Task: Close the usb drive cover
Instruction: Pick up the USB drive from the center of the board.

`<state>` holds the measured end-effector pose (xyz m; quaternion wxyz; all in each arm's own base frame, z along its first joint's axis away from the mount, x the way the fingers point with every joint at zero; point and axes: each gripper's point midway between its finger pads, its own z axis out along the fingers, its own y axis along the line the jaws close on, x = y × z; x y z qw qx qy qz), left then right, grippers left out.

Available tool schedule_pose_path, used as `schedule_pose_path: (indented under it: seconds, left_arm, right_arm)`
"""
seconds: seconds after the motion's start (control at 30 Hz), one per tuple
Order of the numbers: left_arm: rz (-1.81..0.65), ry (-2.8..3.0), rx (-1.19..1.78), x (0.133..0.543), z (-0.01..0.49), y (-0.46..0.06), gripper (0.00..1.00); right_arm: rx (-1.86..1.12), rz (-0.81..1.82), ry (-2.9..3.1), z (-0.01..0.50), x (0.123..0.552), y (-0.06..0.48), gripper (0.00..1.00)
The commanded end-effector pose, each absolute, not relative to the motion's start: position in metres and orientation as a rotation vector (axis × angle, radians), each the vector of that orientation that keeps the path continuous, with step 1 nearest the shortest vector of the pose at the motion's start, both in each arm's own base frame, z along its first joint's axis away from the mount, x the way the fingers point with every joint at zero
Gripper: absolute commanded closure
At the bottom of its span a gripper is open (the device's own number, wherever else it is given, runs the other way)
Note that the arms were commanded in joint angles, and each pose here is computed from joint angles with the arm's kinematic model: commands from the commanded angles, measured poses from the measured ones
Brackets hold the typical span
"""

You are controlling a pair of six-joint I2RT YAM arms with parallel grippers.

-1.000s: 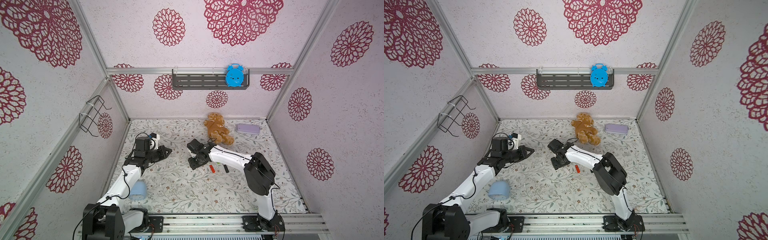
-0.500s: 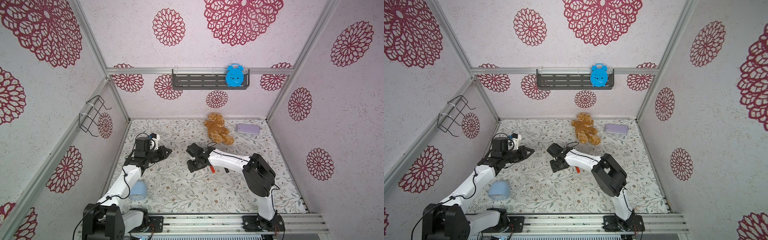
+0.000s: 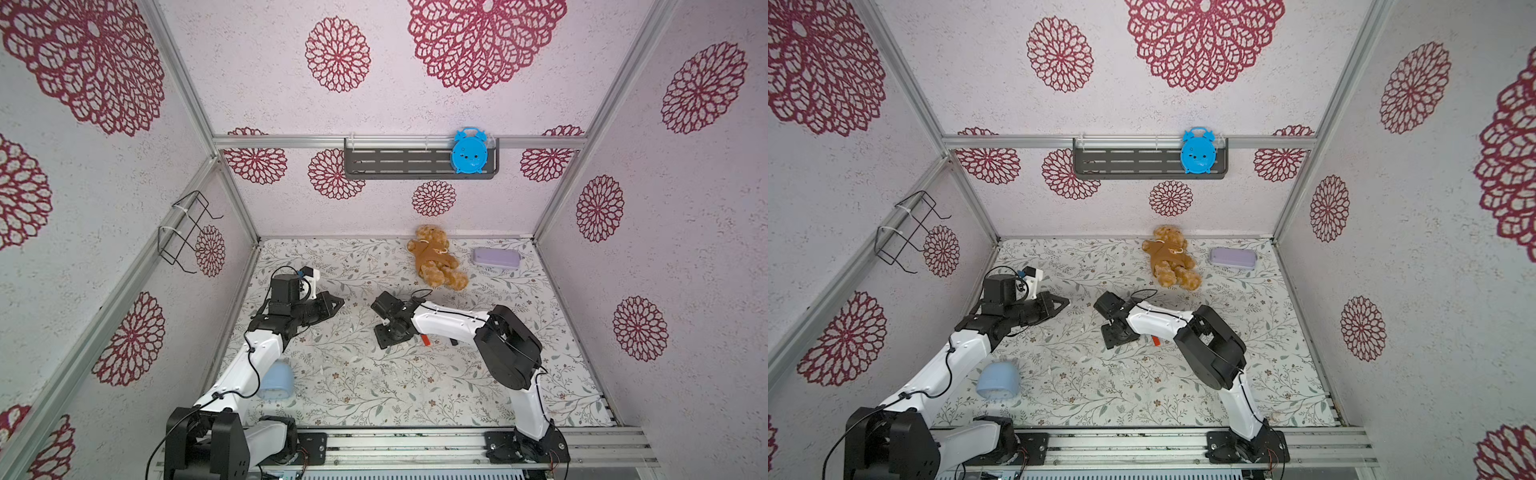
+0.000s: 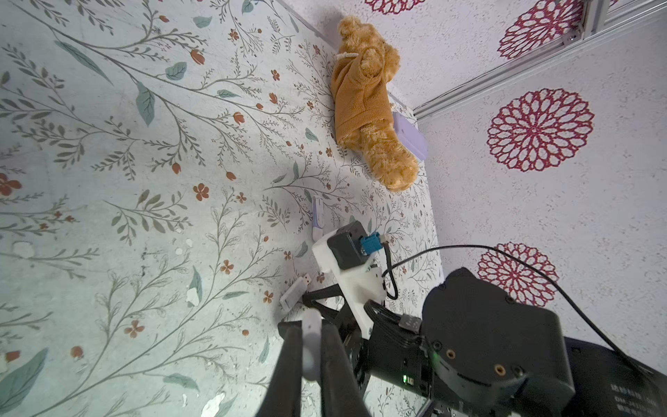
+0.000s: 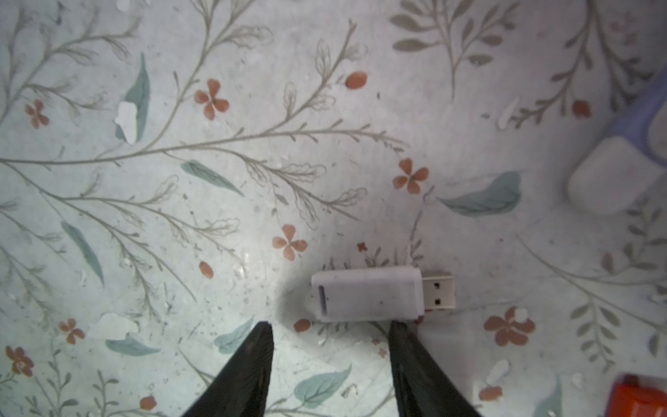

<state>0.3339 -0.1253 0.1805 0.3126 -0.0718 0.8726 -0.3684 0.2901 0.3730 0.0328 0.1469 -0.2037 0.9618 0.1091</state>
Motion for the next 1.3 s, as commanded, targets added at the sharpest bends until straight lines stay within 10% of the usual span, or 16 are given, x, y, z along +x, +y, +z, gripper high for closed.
schedule_pose_path:
  seconds: [0.0,0.4,0.87,1.27]
  left_arm:
    - [-0.973,2.279,-0.167,0.336,0.184,-0.125,0.90]
    - [-0.908,2.251,-0.179,0.336,0.188,-0.116,0.90]
    - [-0.847,2.235,-0.225,0.333,0.187,-0.105,0.90]
    - [-0.818,2.233,-0.274,0.332,0.184,-0.098,0.90]
  right_arm:
    - [-0.592,0.232,2.748,0.031,0.302,0.374,0.44]
    - [-0.594,0.166,2.716,0.026,0.322,0.384,0.40]
    - [-0.807,0.025,2.760,0.009,0.294,0.361,0.71]
    - [-1.302,0.094,2.737,0.028,0.238,0.353,0.77]
